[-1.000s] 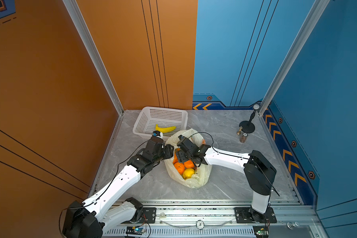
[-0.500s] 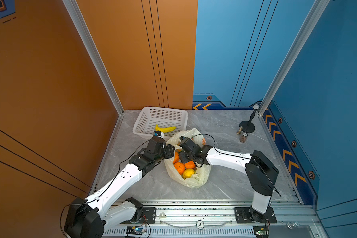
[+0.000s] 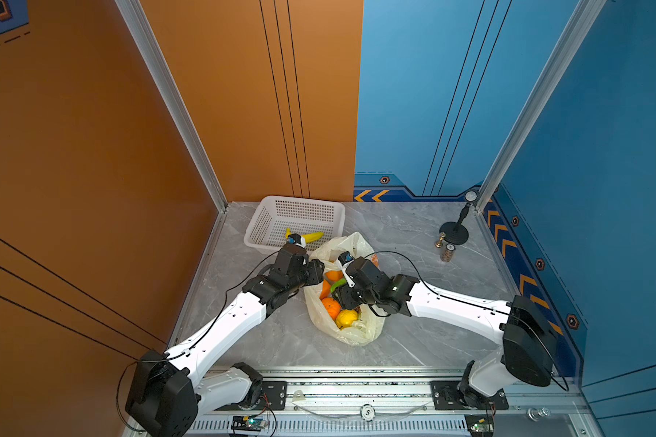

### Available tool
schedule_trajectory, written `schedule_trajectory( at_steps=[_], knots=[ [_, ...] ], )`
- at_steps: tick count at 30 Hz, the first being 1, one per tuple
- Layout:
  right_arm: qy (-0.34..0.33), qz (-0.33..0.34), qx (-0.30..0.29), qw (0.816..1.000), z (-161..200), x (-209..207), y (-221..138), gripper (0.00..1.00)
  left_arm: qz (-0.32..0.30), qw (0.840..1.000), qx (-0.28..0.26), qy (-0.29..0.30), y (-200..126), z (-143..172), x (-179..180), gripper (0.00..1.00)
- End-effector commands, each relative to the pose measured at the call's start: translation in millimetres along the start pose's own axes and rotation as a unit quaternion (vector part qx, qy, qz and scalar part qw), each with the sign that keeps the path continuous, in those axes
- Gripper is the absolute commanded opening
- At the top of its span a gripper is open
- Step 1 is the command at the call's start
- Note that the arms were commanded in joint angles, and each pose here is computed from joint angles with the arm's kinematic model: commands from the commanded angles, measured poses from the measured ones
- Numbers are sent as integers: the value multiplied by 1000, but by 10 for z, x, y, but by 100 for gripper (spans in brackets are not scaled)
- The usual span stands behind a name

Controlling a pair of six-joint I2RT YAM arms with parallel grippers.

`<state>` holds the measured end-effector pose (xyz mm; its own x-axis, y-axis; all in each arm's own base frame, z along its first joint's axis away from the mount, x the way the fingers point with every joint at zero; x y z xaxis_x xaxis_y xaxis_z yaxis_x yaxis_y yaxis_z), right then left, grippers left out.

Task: Untie the knot of the plastic bag and take out the fruit
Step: Pick up the fruit from the plastic bag, then place the fruit in the basket.

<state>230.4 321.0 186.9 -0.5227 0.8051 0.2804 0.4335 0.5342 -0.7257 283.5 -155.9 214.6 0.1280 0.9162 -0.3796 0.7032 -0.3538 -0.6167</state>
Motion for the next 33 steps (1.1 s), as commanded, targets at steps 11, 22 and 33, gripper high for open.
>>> schedule_trajectory(
  at_steps=[11,22,33],
  knots=[
    [60,-96,-81,990,-419,-22,-845,55,112,980,-42,158,-214,-168,-407,70],
    [150,-195,-109,963,-864,-199,-1232,55,276,851,-131,426,-615,103,-1116,82],
    [169,-245,-92,950,-835,-118,-1334,55,249,821,-184,480,-568,22,-1336,97]
  ],
)
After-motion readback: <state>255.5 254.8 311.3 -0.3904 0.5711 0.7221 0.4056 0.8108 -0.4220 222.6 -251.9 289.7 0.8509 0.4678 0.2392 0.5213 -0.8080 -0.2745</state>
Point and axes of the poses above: each gripper's point midway between its finger pads, its own y axis out along the fingers, its own x axis along the line the jaws close on, z = x × y, the point moved 5 cm from there along -y, back along the fingers, and after that the axes turned 4 degrees about y, right-handed, at the moved point
